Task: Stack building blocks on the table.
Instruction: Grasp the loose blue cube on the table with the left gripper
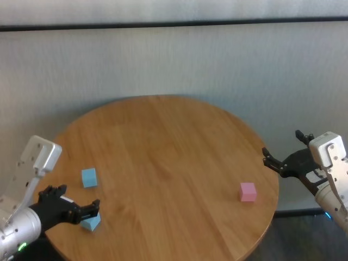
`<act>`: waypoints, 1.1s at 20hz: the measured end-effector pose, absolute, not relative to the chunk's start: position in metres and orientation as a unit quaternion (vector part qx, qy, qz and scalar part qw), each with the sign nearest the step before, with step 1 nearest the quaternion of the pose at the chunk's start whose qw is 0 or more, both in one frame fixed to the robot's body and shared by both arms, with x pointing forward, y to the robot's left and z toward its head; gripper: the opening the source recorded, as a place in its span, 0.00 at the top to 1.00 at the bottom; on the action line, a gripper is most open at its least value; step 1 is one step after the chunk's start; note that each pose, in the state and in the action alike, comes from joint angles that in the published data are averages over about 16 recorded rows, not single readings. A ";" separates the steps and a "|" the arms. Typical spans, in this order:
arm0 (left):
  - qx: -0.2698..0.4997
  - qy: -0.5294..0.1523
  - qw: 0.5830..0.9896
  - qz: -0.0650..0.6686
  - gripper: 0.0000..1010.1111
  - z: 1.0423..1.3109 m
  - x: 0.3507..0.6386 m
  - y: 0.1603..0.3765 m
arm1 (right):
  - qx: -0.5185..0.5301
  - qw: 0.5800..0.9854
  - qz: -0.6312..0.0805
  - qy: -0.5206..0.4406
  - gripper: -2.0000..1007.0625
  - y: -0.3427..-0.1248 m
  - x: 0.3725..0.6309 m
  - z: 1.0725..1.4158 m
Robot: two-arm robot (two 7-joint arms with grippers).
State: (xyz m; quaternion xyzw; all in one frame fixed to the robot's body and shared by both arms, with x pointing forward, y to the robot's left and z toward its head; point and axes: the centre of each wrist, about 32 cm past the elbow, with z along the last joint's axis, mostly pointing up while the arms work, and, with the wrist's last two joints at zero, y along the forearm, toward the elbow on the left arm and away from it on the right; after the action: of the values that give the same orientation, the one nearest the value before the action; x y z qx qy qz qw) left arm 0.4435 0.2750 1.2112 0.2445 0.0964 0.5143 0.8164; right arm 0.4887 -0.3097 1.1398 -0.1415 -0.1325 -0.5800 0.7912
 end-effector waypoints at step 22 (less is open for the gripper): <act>0.272 0.083 0.835 0.472 0.01 1.188 0.446 0.282 | -0.142 0.791 -0.580 -0.132 0.00 -0.310 0.489 1.140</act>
State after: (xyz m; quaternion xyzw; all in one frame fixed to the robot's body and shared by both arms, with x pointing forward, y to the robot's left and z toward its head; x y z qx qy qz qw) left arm 0.4464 0.2820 1.1879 0.2721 0.0834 0.4718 0.8345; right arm 0.4887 -0.3097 1.1398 -0.1415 -0.1325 -0.5800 0.7912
